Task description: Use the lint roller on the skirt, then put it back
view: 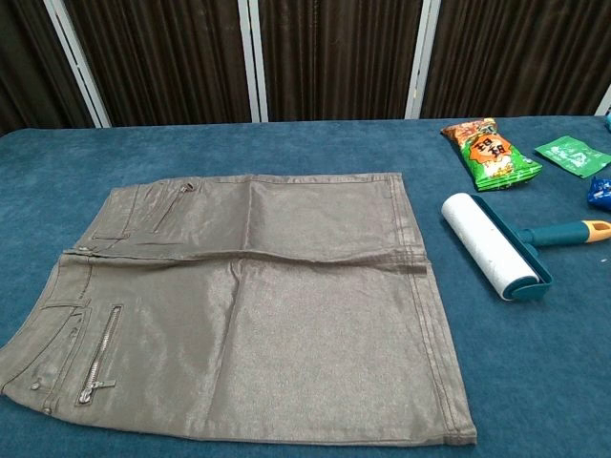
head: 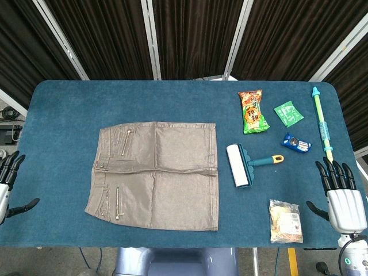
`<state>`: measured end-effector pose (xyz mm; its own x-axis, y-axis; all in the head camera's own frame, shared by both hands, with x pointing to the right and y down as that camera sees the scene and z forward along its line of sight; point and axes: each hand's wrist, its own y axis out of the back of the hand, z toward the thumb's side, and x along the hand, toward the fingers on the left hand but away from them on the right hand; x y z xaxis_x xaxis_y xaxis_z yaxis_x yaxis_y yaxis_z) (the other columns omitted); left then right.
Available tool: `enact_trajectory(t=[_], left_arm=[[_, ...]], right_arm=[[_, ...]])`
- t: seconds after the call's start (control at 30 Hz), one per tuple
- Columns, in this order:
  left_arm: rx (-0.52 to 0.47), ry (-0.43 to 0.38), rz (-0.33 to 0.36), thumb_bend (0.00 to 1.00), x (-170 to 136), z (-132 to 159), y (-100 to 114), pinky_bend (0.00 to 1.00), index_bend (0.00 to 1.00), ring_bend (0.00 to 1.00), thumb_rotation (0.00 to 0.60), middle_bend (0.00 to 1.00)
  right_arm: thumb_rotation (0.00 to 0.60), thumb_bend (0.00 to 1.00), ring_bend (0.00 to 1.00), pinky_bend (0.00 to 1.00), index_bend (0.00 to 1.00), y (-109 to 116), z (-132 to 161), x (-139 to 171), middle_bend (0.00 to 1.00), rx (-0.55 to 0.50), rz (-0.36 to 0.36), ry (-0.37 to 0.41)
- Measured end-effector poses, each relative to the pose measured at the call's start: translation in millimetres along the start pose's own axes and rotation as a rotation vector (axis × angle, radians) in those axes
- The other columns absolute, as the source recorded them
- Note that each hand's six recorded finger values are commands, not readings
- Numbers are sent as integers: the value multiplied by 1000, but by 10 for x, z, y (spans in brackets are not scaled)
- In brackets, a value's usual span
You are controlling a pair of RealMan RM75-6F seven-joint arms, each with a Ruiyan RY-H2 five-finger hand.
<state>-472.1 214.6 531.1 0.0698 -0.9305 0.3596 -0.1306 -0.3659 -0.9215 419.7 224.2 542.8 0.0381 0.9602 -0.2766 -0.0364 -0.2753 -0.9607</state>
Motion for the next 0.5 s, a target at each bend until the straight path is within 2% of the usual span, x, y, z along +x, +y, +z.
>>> enact_trajectory(t=[0.23,0.37,0.5], left_arm=[[-8,12,8,0,-8,-39,19,0,0,0,600,0],[-12,12,15,0,-3,-39,28,0,0,0,600,0],[-10,1,24,0,11,-12,37,0,0,0,600,0]], right_arm=[[600,0,0,38,0,-35,56,-14,0,2,13,23],[600,0,0,34,0,-119,92,-62,0,-15,52,38],[600,0,0,34,0,-244,133,-252,0,-40,117,66]])
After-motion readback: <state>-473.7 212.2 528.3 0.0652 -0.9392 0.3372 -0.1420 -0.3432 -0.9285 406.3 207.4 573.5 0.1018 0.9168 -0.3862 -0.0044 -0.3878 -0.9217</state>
